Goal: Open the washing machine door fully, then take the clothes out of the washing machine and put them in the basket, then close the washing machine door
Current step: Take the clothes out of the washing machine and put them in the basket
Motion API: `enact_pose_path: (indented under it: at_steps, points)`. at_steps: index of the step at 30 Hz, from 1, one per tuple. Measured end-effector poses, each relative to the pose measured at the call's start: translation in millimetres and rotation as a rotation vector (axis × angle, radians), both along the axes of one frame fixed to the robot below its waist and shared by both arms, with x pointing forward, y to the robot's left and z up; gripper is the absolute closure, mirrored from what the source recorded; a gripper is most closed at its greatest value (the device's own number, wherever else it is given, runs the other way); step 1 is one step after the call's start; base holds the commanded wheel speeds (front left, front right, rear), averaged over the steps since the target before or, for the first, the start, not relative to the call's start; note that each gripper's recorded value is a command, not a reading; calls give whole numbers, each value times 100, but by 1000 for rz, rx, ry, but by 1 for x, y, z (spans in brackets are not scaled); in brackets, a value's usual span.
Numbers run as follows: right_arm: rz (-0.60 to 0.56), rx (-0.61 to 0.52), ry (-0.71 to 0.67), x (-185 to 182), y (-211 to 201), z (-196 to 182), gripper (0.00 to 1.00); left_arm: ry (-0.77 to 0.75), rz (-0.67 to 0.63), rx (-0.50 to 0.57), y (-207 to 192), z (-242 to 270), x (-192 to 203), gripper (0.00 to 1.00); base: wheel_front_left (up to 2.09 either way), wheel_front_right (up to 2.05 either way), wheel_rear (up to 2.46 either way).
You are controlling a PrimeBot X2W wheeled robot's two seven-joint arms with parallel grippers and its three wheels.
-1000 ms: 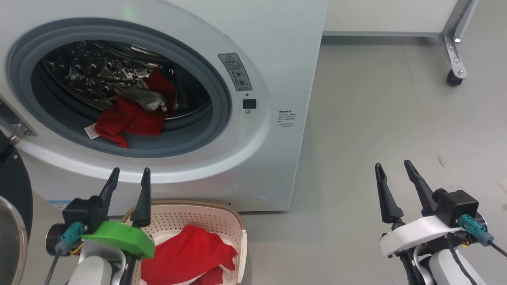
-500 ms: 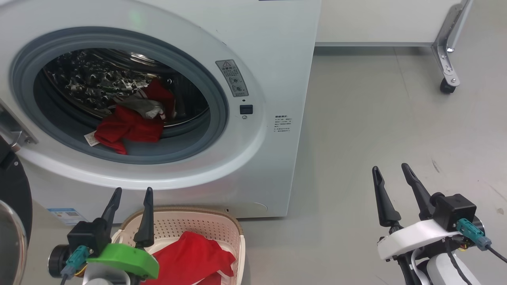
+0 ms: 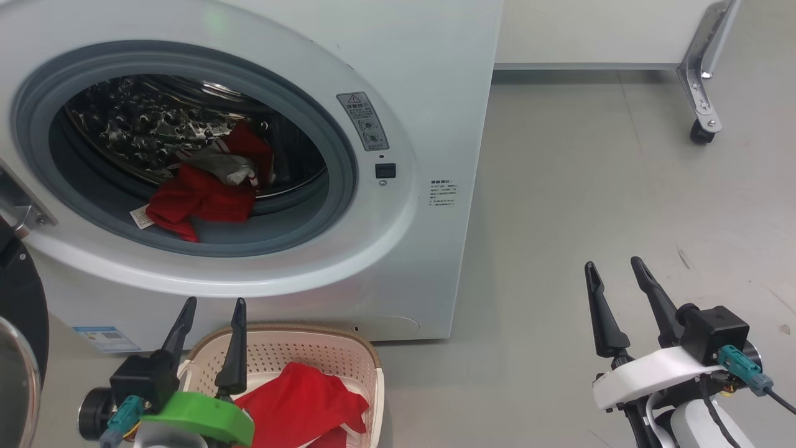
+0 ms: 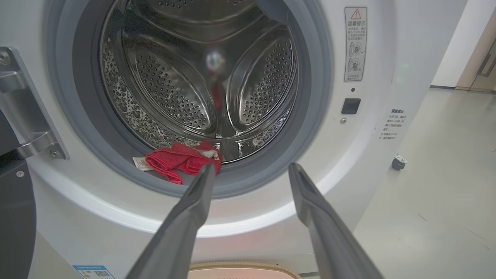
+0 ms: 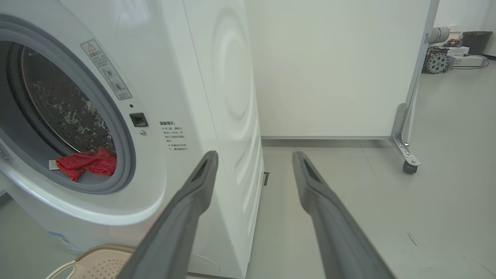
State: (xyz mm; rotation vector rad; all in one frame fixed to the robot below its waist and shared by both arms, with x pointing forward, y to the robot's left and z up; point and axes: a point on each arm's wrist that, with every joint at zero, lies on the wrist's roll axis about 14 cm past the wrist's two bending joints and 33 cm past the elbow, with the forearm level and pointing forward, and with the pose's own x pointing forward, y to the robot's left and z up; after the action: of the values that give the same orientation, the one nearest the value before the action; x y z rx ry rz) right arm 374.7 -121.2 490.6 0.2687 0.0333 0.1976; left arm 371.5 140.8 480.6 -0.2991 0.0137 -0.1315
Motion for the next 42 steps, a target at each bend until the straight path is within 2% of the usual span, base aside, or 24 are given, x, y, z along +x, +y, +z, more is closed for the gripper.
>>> enact_pose_path:
  at_steps: [27,36,42]
  points:
    - [9,-1,-1,-1,1,2,0,-5,-7,0,-3,1,-4,0,0,0,0]
    - [-1,2,29,0,-2,-6,0,52,-2,15,-5,-18,1,0,0,0,0]
    - [-19,-2,63,2,-9,-16,0,170,-11,76,2,-49,7,0,0,0,0]
